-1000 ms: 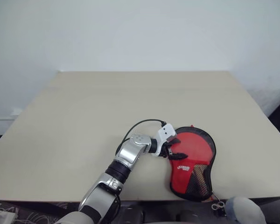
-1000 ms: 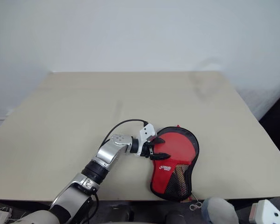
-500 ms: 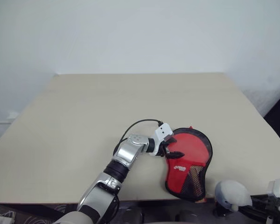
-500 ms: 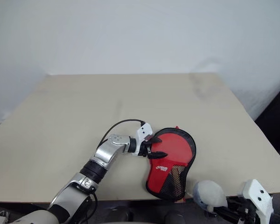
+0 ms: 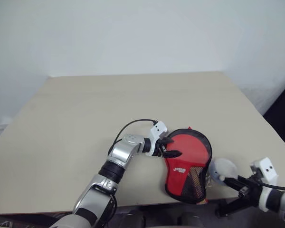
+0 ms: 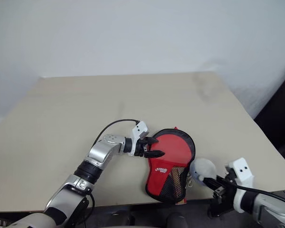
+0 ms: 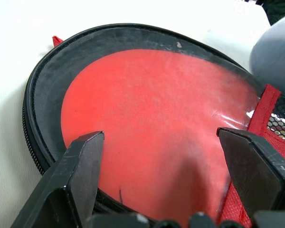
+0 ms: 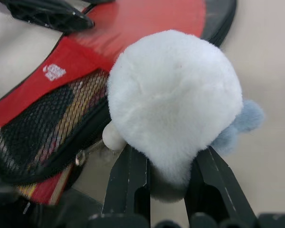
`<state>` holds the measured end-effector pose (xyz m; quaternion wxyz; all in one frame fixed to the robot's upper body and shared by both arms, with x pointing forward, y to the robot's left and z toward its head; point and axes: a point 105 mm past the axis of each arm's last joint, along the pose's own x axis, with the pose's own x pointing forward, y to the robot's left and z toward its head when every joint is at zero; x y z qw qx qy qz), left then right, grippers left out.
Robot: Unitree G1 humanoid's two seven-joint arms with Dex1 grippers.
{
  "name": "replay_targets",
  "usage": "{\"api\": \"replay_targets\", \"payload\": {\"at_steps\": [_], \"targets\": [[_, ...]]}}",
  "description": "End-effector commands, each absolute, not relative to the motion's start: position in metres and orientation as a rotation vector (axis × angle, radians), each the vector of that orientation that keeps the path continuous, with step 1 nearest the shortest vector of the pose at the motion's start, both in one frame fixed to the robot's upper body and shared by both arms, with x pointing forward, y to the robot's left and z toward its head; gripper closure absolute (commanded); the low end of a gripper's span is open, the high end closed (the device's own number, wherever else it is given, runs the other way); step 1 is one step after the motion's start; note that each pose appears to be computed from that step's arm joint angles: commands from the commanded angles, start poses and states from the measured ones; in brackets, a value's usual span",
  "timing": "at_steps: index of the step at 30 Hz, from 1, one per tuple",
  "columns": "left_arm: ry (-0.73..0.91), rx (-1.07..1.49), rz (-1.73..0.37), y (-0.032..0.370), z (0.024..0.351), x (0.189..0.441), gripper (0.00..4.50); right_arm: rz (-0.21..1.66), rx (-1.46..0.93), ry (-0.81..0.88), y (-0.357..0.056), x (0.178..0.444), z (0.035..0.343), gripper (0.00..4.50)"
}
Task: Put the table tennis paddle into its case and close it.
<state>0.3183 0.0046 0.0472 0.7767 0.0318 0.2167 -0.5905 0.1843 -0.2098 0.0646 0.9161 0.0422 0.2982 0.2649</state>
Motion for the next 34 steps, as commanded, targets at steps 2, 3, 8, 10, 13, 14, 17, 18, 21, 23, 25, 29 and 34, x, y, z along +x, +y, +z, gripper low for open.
{"api": "replay_targets", "payload": {"at_steps": [2, 3, 8, 10, 13, 14, 17, 18, 21, 23, 25, 29, 34], "targets": [[0.466, 0.065, -1.262, 0.010, 0.050, 0.319, 0.46, 0.480, 0.072, 0.589, -0.217, 0.197, 0.066, 2.35], [0.465, 0.062, -1.257, 0.011, 0.050, 0.320, 0.46, 0.482, 0.087, 0.575, -0.217, 0.199, 0.069, 2.04], [0.462, 0.060, -1.249, 0.015, 0.051, 0.321, 0.46, 0.466, 0.121, 0.410, -0.227, 0.208, 0.095, 1.05], [0.454, 0.057, -1.244, 0.018, 0.052, 0.321, 0.46, 0.402, 0.143, 0.327, -0.238, 0.212, 0.107, 1.05], [0.428, 0.060, -1.229, 0.023, 0.057, 0.326, 0.46, 0.393, 0.155, 0.281, -0.240, 0.214, 0.117, 1.05], [0.416, 0.064, -1.218, 0.026, 0.059, 0.329, 0.46, 0.403, 0.161, 0.258, -0.238, 0.216, 0.122, 1.05], [0.380, 0.003, -1.182, 0.032, 0.076, 0.340, 0.46, 0.412, 0.154, 0.183, -0.236, 0.224, 0.133, 1.05], [0.369, -0.021, -1.172, 0.035, 0.083, 0.343, 0.46, 0.423, 0.163, 0.159, -0.234, 0.228, 0.136, 1.05], [0.313, -0.038, -1.140, 0.051, 0.104, 0.351, 0.46, 0.478, 0.217, 0.060, -0.223, 0.242, 0.151, 1.05], [0.286, 0.034, -1.110, 0.065, 0.111, 0.354, 0.46, 0.523, 0.262, 0.026, -0.215, 0.251, 0.157, 1.05], [0.256, 0.081, -1.097, 0.079, 0.124, 0.352, 0.46, 0.569, 0.294, -0.005, -0.208, 0.261, 0.163, 1.05], [0.222, 0.104, -1.065, 0.102, 0.147, 0.344, 0.46, 0.609, 0.305, -0.044, -0.206, 0.277, 0.172, 1.05], [0.286, 0.103, -0.973, 0.146, 0.144, 0.324, 0.46, 0.654, 0.331, -0.121, -0.205, 0.294, 0.187, 1.05]]}}
